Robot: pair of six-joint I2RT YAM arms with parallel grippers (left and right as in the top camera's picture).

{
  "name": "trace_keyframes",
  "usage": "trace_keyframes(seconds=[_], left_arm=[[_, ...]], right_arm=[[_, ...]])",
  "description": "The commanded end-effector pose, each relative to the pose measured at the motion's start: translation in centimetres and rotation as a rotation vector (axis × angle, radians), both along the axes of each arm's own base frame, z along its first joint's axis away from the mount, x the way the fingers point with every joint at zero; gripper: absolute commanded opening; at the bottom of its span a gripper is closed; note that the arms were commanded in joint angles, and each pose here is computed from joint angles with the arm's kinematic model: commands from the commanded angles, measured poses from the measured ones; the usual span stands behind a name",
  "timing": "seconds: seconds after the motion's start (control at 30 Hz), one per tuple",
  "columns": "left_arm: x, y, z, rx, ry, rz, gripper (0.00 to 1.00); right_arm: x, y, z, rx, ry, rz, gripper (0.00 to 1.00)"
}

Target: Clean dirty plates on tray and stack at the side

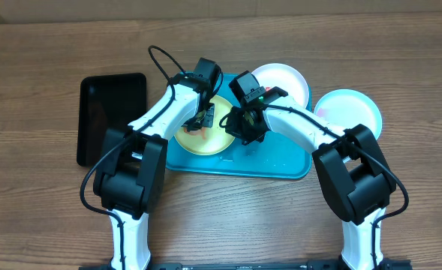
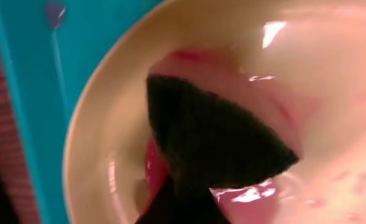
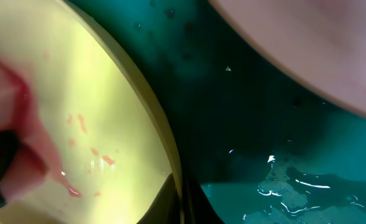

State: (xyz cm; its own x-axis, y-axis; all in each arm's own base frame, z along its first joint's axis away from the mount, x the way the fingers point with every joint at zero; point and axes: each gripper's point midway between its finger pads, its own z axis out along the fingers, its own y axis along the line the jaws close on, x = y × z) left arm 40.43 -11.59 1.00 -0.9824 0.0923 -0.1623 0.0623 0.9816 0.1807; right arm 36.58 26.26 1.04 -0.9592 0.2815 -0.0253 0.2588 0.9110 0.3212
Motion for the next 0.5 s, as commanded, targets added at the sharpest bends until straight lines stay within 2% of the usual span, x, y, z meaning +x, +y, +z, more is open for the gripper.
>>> trace_keyframes(seconds=[0.0, 0.13, 0.3, 0.37, 0.47], left_arm=[[-1.8, 0.7, -1.0, 0.042, 0.076, -0.039, 0.04], [-4.2, -4.3, -1.4, -0.236, 0.211, -0.266, 0.04], [-4.4, -8.4, -0.3, -0.502, 0.21, -0.346, 0.04], [-3.6, -9.1, 0.0, -0.547, 0.179, -0.352, 0.04], [-2.1, -8.4, -0.3, -0.495, 0.124, -0.29, 0.04]], right_arm=[[0.5, -0.2, 0.3, -0.009, -0.019, 0.004, 0.04], [0.6, -0.1, 0.3, -0.008, -0.022, 0.007, 0.04], [0.6, -0.1, 0.3, -0.008, -0.023, 0.007, 0.04], [0.6, -0.1, 0.3, -0.008, -0.023, 0.007, 0.04], [0.6, -0.1, 0.3, -0.008, -0.022, 0.007, 0.04]])
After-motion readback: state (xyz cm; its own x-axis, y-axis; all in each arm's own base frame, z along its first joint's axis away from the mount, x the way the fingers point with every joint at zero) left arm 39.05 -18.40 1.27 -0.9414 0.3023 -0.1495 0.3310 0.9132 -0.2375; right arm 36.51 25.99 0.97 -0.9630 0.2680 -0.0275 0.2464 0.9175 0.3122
